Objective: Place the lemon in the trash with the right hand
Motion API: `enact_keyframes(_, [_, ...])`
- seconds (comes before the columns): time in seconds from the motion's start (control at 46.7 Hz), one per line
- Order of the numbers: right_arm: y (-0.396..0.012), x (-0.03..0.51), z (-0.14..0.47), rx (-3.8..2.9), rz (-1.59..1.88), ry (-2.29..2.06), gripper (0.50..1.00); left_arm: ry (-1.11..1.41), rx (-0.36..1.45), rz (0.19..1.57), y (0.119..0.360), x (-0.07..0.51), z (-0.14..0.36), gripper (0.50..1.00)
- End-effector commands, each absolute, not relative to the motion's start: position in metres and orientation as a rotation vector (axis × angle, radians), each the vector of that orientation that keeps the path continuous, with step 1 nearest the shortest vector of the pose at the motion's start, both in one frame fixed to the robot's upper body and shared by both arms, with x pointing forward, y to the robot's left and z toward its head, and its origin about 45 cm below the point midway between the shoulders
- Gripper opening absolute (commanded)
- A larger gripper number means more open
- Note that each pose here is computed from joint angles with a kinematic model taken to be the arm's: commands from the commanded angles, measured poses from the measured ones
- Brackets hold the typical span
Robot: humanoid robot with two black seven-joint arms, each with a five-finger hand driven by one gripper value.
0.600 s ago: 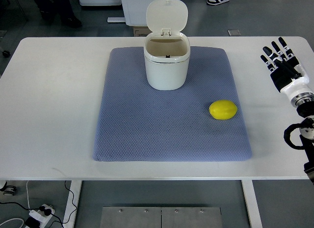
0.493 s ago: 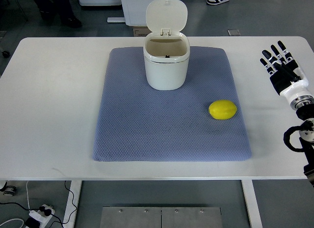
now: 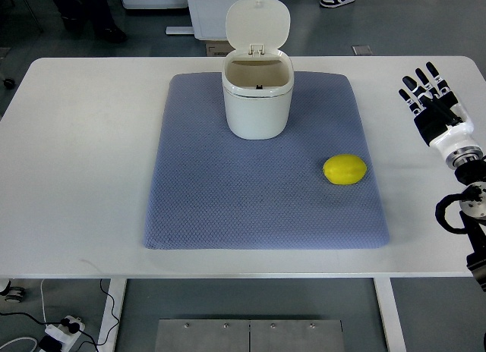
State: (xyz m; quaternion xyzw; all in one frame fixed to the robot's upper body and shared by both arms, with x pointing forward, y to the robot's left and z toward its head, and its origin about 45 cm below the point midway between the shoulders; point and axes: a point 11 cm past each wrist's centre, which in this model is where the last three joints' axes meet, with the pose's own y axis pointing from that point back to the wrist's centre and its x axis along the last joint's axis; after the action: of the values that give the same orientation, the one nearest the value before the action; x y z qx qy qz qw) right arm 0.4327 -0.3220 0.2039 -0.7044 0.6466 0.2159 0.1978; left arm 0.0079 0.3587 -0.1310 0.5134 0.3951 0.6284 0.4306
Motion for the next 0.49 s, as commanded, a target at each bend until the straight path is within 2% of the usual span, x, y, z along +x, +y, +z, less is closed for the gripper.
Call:
enact_keyframes(0.0, [-0.3218,0.4332,0.2048,-1.971,0.602,1.808,1.0,0.987,1.279,1.568,0.3584,0.0083,-0.131,1.0])
enact_keyframes(0.471, [-0.3193,0.4353,0.2083,-1.973,0.597,1.798,1.0,0.986,1.28,1.569,0.3589,0.0082,-0.1309,1.0])
